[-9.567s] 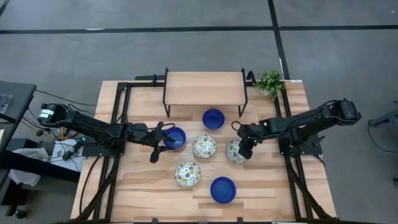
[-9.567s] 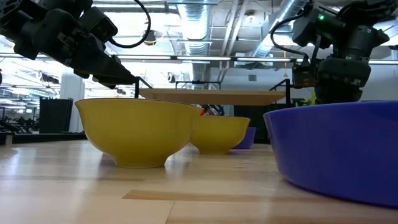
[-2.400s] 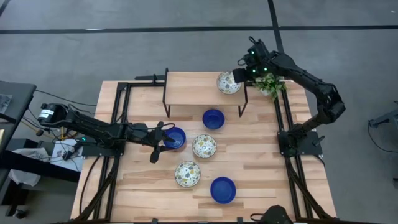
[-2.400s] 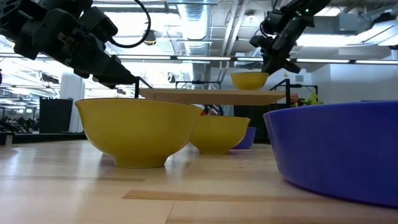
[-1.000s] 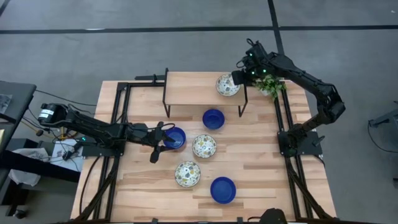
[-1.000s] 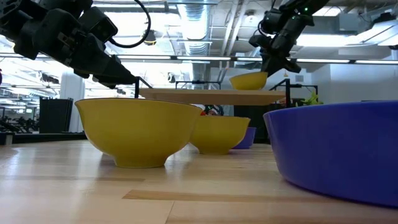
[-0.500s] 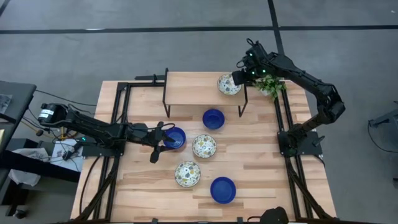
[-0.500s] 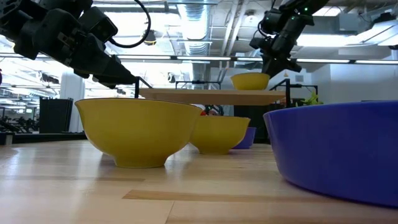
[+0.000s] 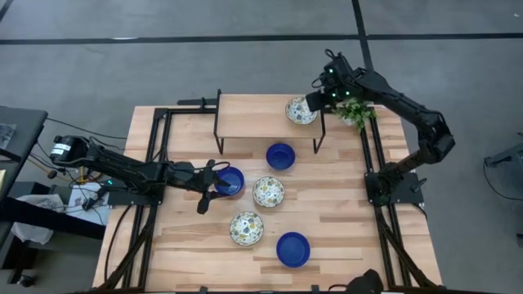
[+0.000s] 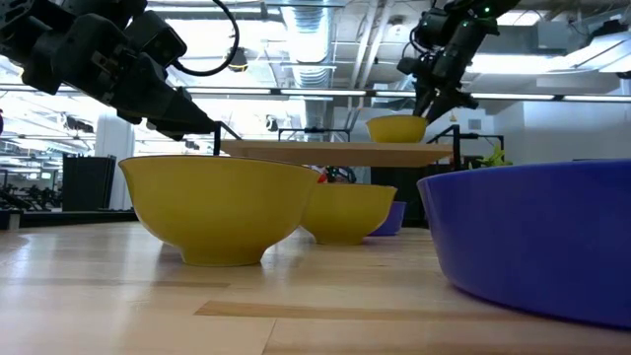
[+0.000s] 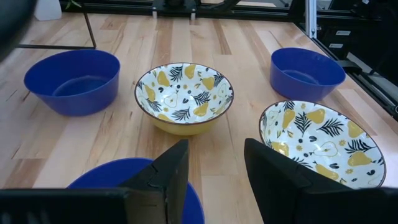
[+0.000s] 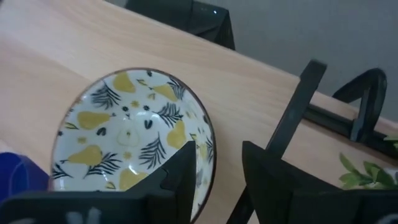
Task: Pick & Place Mini bowls
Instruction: Stack the bottom yellow patterned bowl on the yellow patterned bowl on the shelf
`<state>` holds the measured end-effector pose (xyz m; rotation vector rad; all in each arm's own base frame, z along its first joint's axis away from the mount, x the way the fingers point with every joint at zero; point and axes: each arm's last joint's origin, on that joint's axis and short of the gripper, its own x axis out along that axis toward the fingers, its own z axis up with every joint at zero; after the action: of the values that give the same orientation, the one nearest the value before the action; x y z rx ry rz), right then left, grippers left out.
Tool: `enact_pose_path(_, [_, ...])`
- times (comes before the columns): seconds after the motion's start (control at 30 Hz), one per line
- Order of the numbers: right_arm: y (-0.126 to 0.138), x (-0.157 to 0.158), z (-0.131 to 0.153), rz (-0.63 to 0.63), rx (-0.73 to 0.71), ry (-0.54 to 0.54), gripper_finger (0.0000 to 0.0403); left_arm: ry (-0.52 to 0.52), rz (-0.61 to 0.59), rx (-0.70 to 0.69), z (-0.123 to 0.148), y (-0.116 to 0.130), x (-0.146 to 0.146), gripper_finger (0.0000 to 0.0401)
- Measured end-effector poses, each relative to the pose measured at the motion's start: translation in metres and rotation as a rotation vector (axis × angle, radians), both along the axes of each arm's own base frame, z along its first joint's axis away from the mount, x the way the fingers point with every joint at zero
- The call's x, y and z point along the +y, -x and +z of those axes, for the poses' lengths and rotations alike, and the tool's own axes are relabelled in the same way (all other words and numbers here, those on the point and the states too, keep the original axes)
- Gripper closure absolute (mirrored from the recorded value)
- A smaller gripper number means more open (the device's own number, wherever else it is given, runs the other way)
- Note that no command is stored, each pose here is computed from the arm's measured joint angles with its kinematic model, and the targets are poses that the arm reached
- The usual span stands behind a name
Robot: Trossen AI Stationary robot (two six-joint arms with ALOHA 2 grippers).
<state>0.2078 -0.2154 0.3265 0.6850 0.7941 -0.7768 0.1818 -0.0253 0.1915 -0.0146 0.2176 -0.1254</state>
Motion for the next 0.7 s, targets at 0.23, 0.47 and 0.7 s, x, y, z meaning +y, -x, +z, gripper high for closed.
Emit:
enact_pose_path(0.23, [0.008,0.012,0.032,0.063,-0.052,0.116,0.0284,-0.019,-0.004,-0.002,0.0,0.0,0.0,0.0248])
enact_pose_path(0.47, [0.016,0.046,0.056,0.149,-0.105,0.189,0.0295,-0.036,0.068,0.007,-0.002,-0.001,0.001,0.0248])
enact_pose_path(0.7, [0.014,0.106,0.059,0.33,-0.197,0.257,0.0302,-0.089,0.083,0.08,-0.013,-0.008,-0.012,0.0248])
